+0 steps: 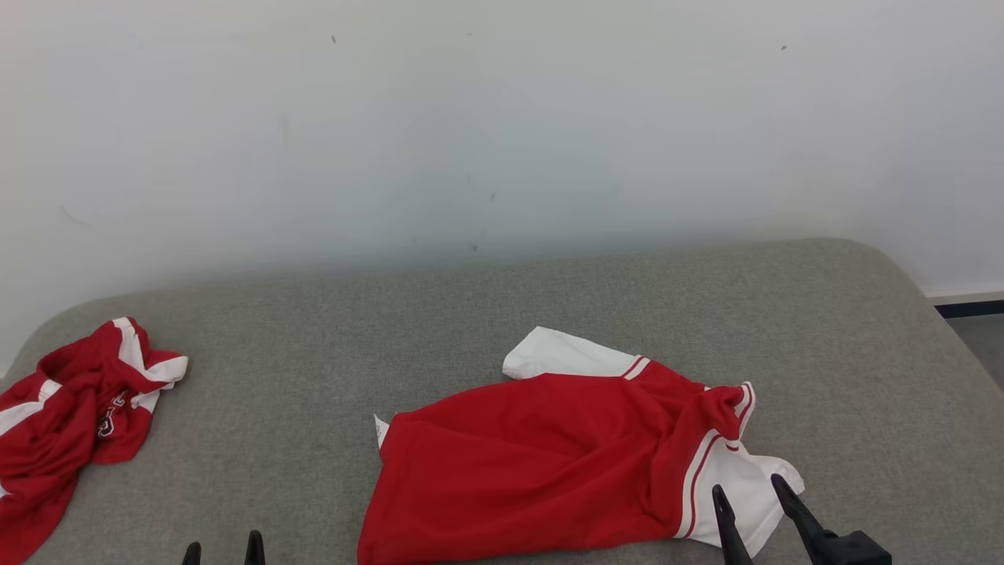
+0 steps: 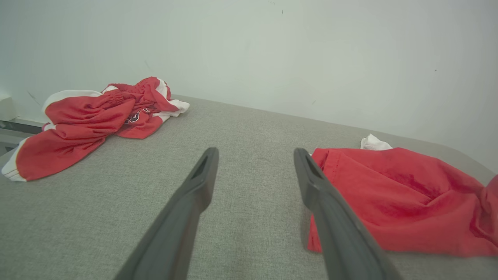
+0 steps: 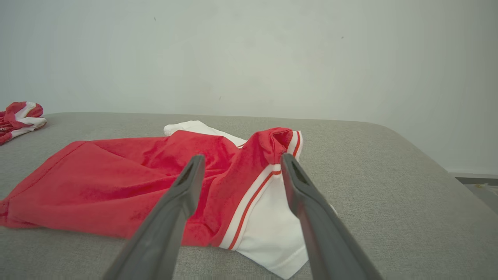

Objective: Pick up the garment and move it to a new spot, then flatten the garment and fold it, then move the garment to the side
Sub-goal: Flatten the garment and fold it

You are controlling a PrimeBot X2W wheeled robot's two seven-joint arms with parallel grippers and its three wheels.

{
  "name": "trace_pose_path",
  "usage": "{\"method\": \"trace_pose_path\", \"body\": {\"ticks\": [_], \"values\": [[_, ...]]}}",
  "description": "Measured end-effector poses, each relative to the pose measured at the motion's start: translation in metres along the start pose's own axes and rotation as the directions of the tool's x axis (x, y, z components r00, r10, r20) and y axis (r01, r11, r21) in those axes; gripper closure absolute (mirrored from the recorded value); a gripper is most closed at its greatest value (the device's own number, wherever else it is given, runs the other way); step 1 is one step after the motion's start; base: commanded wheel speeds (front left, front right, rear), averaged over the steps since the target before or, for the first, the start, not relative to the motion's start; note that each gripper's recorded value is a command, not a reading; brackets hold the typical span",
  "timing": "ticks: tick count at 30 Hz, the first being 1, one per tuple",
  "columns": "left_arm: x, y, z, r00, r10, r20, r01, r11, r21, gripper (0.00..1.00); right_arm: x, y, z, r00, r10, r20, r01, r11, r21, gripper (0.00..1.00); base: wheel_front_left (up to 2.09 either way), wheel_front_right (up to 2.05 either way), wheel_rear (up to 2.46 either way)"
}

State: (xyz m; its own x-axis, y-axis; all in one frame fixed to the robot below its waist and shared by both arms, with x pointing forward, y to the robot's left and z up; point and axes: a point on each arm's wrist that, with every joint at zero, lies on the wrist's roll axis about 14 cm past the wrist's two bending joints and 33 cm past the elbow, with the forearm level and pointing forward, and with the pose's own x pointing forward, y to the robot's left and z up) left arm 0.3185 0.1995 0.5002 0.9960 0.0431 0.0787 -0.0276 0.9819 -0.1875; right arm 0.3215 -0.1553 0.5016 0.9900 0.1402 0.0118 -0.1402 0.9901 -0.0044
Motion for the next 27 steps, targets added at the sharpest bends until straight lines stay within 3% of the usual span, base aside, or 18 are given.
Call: {"method": "trace_pose_path", "body": {"ticks": [27], "values": [[-0.005,-0.021,-0.018,0.997,-0.059,-0.059,0.059,0.998,-0.008,0.00,-0.003,-0.005,-0.014,0.998,-0.020,-0.052,0.022,0.999,0.033,0.00,0.00,0.00,0.00]]}}
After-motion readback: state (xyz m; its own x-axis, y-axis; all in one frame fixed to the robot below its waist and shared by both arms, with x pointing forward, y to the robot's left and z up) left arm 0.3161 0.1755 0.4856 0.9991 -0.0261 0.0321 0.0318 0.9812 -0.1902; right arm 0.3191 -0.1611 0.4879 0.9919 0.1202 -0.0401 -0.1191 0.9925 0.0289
